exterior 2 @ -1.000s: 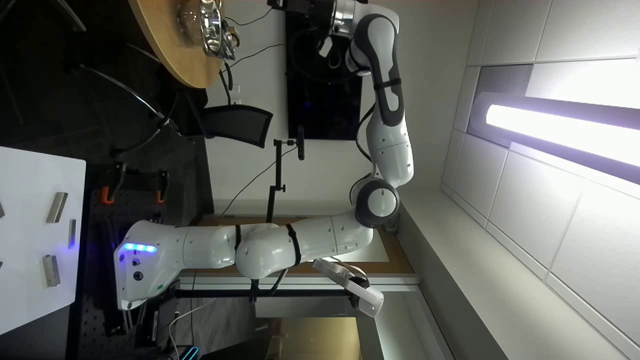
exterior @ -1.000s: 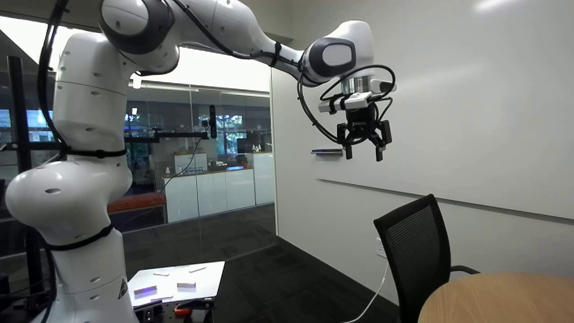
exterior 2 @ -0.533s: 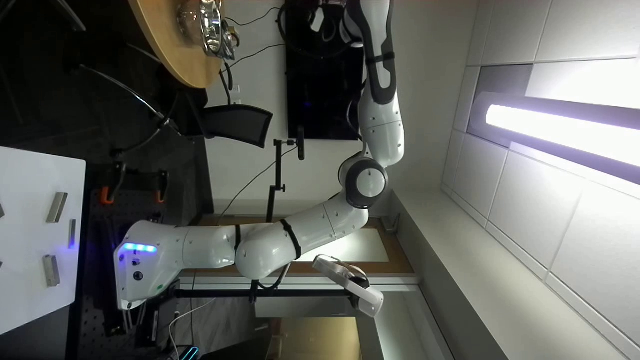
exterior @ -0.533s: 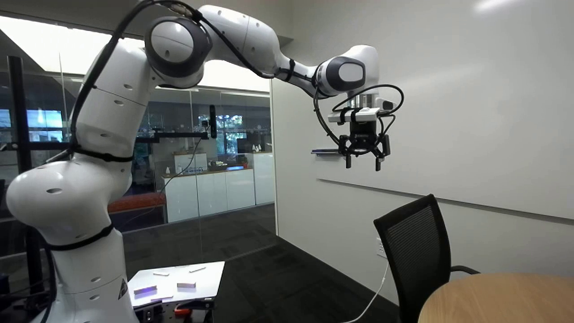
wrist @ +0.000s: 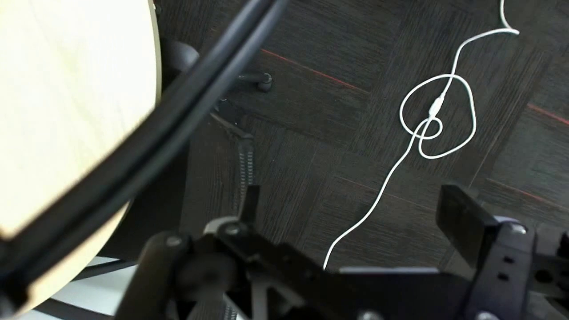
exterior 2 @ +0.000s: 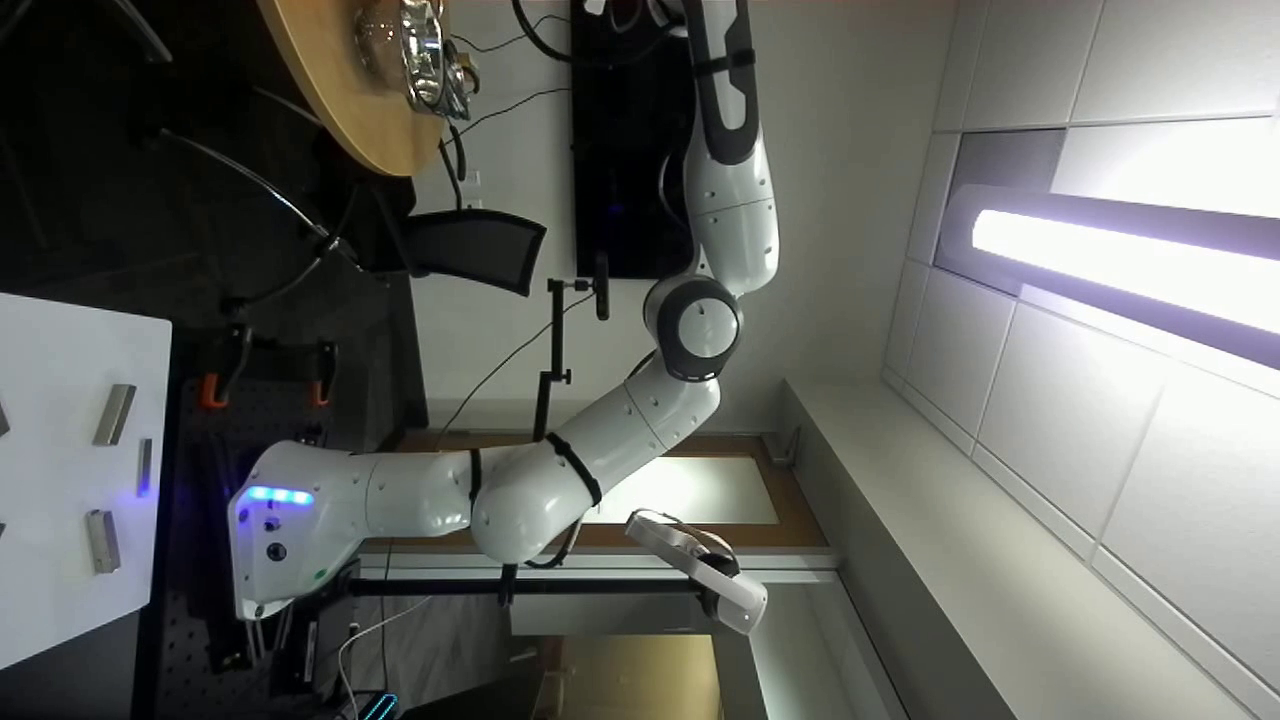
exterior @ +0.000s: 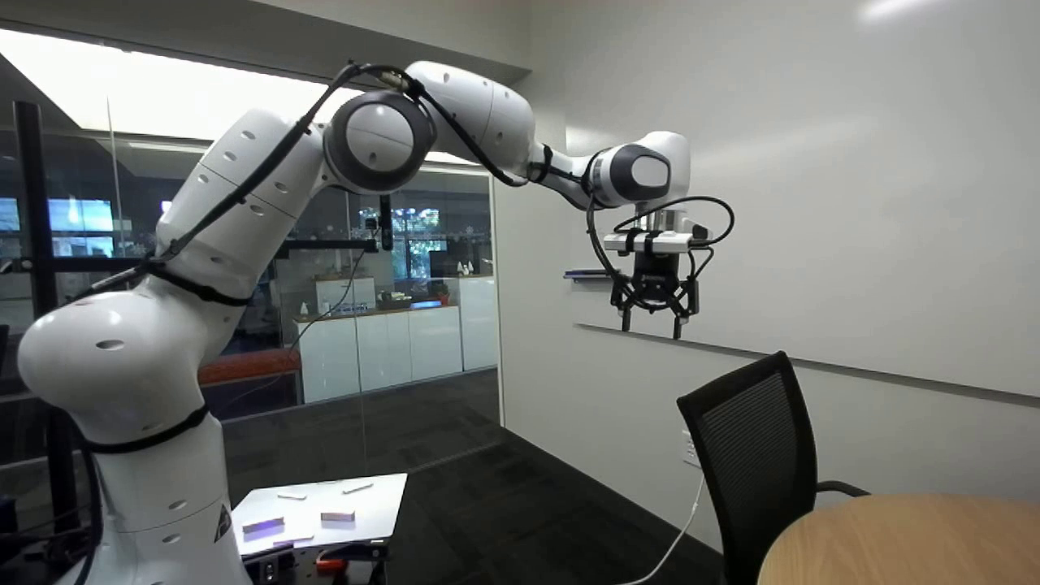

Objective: Move the black chair to the left.

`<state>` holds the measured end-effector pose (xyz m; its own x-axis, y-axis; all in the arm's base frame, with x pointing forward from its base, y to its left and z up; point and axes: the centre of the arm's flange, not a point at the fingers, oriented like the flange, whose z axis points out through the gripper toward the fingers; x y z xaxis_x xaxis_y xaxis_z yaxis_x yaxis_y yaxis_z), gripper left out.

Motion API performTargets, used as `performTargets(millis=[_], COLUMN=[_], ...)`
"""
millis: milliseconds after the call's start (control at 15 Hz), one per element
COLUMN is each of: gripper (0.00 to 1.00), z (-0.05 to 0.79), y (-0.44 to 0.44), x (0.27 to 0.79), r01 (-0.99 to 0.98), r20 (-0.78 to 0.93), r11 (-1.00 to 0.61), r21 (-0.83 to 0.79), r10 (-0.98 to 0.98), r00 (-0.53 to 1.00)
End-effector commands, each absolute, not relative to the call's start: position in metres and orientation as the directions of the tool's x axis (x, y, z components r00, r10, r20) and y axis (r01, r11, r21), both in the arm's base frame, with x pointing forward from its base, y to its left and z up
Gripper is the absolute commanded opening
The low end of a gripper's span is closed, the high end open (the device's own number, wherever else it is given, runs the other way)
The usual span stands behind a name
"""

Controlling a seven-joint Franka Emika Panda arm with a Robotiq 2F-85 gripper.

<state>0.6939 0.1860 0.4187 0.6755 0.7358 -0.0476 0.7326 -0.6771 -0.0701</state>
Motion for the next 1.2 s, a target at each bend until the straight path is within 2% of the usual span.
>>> performTargets(millis=[0,800,1133], gripper=[1.00,1.00,1.00], z=[0.410,0.341,0.329], y=[0.211,0.226,0.217], x=[0.718,0.731,0.734], r01=[0.765,0.788,0.780], r20=[-0.084,-0.160,-0.173], r11=[-0.641,-0.613,-0.623], r21=[-0.065,0.062,0.057], r10=[0.767,0.773,0.763], r00=[0.636,0.614,0.622])
